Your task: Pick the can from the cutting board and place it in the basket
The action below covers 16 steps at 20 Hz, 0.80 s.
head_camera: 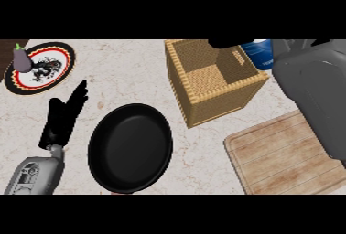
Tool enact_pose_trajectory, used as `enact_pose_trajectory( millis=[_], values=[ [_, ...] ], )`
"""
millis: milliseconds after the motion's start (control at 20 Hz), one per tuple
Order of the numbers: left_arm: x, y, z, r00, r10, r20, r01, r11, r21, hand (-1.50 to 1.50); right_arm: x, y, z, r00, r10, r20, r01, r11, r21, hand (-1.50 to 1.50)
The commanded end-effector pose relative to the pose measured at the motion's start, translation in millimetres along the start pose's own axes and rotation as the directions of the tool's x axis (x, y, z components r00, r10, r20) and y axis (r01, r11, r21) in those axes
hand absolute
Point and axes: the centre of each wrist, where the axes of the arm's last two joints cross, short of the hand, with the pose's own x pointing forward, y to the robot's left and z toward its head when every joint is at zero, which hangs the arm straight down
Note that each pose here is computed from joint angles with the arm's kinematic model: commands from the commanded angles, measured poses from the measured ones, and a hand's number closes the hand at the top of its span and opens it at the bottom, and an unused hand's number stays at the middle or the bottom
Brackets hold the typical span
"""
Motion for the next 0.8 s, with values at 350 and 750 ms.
enact_pose_trajectory(
  millis=[350,750],
  values=[
    [14,6,-2,1.0,0.003,-0.006,-0.003,1.0,-0.008,0.0,-40,62,-19,0.976,-0.177,-0.131,0.192,0.975,0.115,1.5],
    [0,17,-8,1.0,-0.001,-0.001,0.001,1.0,0.0,0.0,-53,75,-23,0.944,-0.327,-0.053,0.328,0.944,0.016,-1.5]
  ],
)
